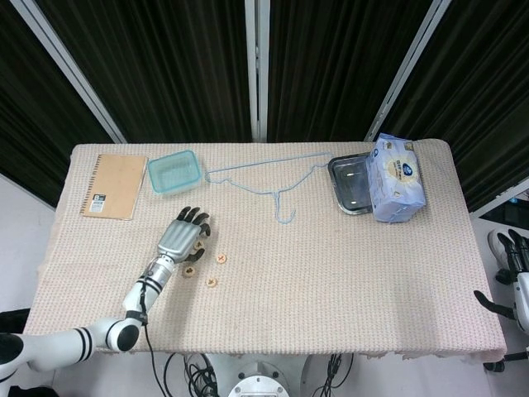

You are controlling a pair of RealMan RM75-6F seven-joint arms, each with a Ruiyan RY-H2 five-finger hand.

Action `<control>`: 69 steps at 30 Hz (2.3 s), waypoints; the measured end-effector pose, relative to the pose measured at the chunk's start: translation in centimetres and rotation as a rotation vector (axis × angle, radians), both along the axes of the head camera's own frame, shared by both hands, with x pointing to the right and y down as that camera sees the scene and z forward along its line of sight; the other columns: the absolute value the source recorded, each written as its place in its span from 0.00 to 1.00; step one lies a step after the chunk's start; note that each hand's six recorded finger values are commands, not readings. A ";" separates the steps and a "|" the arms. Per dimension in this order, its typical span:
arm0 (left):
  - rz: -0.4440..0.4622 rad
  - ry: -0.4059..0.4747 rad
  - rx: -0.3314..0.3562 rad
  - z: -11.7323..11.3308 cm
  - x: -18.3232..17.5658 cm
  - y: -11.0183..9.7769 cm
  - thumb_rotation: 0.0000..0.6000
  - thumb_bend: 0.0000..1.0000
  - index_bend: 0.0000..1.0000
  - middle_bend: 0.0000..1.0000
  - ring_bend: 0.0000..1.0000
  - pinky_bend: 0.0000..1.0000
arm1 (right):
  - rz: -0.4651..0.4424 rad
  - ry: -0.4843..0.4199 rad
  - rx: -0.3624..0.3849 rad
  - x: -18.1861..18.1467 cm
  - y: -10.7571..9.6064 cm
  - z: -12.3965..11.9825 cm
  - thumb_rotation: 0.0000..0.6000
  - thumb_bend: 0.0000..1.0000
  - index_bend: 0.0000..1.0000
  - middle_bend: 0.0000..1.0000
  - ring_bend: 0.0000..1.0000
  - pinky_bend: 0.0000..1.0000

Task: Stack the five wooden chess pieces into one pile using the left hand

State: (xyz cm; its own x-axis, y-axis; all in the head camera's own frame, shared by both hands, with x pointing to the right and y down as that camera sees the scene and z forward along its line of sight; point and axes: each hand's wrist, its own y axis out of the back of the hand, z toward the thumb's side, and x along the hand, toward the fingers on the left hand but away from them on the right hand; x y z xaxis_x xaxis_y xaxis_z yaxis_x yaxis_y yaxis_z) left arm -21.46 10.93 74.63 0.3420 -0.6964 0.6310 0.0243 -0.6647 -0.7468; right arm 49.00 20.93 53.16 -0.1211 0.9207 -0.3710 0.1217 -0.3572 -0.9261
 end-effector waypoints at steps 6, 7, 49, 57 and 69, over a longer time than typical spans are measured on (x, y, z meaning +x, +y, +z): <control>-0.009 -0.013 -0.009 0.1 -0.6 0.1 1.00 0.33 0.39 0.12 0.00 0.00 | -0.002 0.001 -0.003 -0.1 0.0 0.1 1.00 0.08 0.00 0.00 0.00 0.00; -0.011 -0.016 -0.011 0.2 -0.7 0.1 1.00 0.33 0.39 0.12 0.00 0.00 | -0.002 0.001 -0.003 -0.1 0.0 0.1 1.00 0.08 0.00 0.00 0.00 0.00; -0.032 0.051 0.012 -2.0 -0.3 0.3 1.00 0.32 0.50 0.12 0.00 0.00 | -0.004 -0.003 -0.010 -0.2 0.0 0.2 1.00 0.08 0.00 0.00 0.00 0.00; -0.017 0.077 -0.004 -4.5 -1.1 1.9 1.00 0.32 0.51 0.12 0.00 0.00 | -0.007 -0.005 -0.012 -0.2 0.1 0.2 1.00 0.08 0.00 0.00 0.00 0.00; -0.016 0.080 -0.027 -5.6 -2.8 5.8 1.00 0.32 0.52 0.12 0.00 0.00 | -0.016 0.003 -0.017 -0.4 0.2 0.3 1.00 0.08 0.00 0.00 0.00 0.00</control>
